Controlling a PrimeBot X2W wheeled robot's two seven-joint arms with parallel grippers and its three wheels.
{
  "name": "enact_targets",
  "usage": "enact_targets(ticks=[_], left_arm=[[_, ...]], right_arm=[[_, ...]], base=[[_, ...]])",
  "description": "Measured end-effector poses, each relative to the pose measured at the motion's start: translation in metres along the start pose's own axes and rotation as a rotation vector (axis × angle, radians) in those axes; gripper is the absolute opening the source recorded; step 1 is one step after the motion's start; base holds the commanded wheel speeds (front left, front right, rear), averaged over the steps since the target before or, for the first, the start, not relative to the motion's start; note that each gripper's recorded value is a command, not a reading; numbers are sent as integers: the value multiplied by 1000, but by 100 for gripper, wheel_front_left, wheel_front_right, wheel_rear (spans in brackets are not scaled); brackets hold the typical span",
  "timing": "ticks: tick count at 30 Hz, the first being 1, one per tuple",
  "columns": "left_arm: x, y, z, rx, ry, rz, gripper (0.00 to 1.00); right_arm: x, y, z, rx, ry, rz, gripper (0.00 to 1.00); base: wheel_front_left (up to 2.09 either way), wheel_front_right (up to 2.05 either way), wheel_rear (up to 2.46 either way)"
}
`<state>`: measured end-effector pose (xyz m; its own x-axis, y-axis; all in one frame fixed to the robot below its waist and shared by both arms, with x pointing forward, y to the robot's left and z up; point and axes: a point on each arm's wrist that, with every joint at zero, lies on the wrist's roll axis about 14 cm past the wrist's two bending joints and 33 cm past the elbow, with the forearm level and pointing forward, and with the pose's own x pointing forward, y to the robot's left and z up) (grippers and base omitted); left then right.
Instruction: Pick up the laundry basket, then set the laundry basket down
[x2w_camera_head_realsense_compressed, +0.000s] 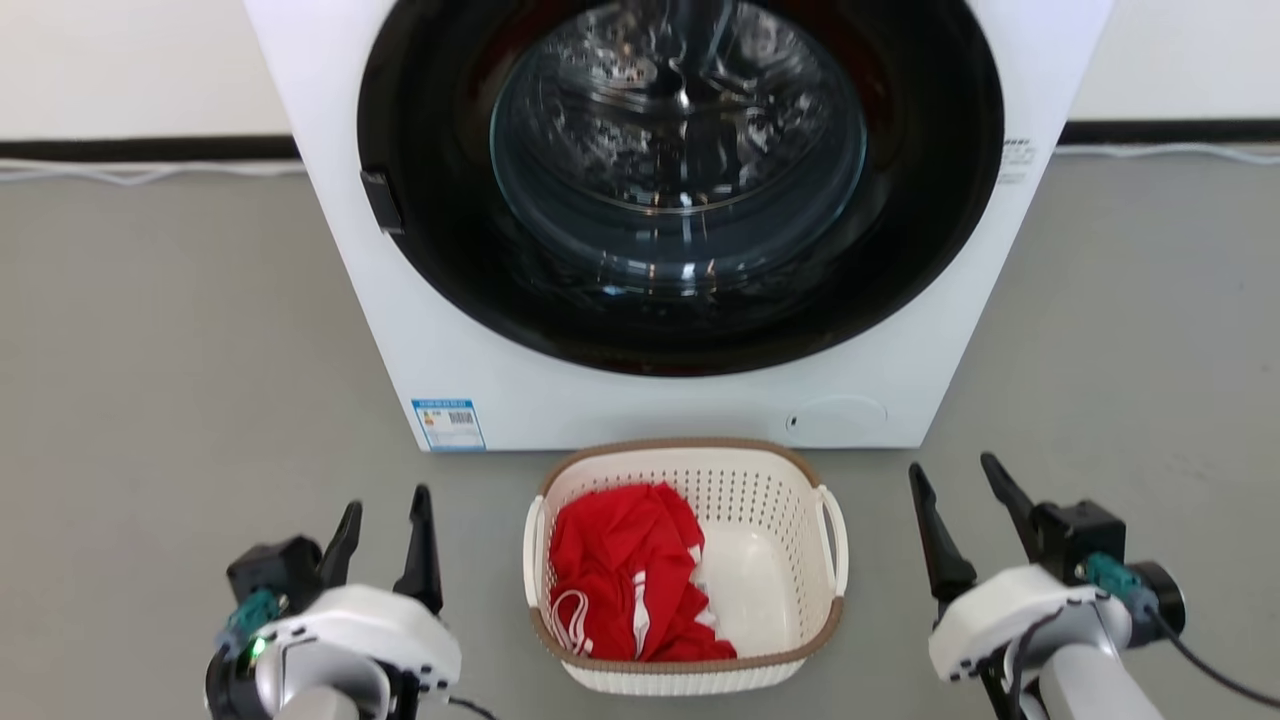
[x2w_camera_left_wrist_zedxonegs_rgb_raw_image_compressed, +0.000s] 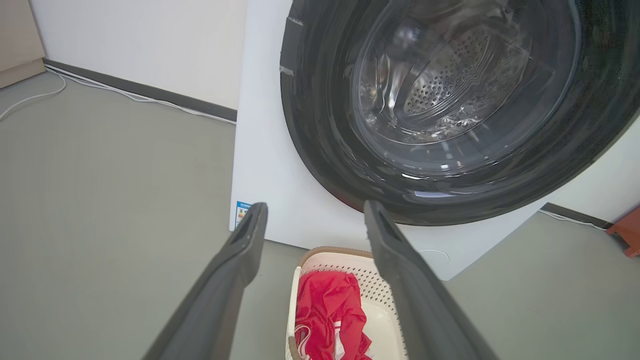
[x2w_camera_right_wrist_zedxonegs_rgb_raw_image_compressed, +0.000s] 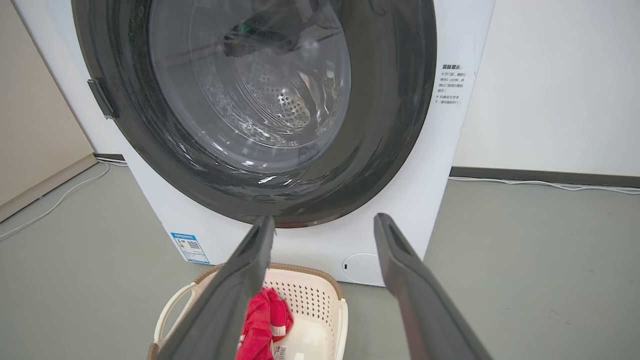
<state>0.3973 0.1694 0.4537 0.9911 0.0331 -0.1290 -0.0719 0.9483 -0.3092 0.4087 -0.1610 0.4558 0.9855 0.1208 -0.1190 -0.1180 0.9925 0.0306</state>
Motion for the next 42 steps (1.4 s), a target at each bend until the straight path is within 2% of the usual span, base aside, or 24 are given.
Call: enact_targets(ticks=[12, 13, 21, 42], left_arm=[[-24, 14, 9, -14, -43, 39, 100], [-25, 16, 7, -13, -38, 43, 0], [-53, 33, -46, -29, 121, 106, 0], [-48, 35, -41, -249, 130, 132, 0]], right_arm=[[-23, 1, 3, -14, -26, -4, 100], [-24, 1, 1, -14, -22, -5, 0], [-54, 2, -56, 26, 148, -19, 0], [-49, -12, -43, 295, 107, -107, 0]], base=[[0, 0, 0], [0, 0, 0], [0, 0, 0], [0, 0, 0]])
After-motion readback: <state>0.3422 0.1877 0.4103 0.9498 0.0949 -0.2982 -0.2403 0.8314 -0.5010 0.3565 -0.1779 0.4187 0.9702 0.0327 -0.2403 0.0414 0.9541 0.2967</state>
